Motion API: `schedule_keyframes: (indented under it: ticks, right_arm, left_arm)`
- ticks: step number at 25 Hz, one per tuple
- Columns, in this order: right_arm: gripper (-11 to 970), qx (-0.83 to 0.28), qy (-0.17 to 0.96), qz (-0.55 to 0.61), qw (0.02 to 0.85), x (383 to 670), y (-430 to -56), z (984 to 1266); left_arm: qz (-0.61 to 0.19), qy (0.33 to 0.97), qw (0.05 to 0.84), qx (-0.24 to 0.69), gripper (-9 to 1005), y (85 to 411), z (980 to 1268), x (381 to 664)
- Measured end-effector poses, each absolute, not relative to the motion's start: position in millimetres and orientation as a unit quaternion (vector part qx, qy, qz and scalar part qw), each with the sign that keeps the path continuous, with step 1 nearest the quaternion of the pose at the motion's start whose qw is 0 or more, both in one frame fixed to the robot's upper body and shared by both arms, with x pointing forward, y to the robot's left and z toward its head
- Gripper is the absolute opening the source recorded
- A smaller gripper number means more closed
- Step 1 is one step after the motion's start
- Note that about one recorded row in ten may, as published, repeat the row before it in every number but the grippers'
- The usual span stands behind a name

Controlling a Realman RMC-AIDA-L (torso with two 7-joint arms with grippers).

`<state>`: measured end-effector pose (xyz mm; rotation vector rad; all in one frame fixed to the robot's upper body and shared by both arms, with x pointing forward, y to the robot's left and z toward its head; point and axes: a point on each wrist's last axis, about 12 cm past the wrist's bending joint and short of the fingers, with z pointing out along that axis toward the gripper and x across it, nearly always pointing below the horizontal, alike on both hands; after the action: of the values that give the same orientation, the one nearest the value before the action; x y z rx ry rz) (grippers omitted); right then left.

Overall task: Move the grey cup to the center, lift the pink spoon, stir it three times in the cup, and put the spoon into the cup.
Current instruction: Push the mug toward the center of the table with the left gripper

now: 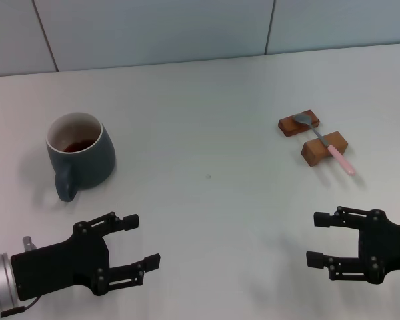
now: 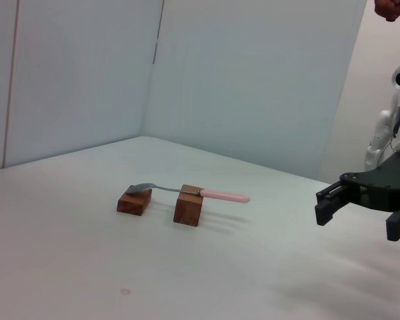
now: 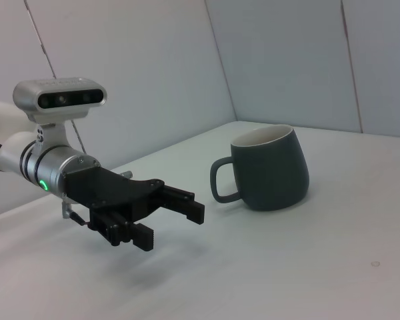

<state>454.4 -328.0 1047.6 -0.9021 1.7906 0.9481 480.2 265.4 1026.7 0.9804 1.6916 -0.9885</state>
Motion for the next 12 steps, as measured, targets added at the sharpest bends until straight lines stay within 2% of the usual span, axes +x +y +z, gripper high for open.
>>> schedule_keyframes:
  ticks: [12]
  right_arm:
    - [788,-0.363,0.723,0.382,0.446,454.0,-328.4,1047.4]
  left_arm:
    - [-0.404,0.680,0.463,0.399,825,265.1,1028.4,479.7]
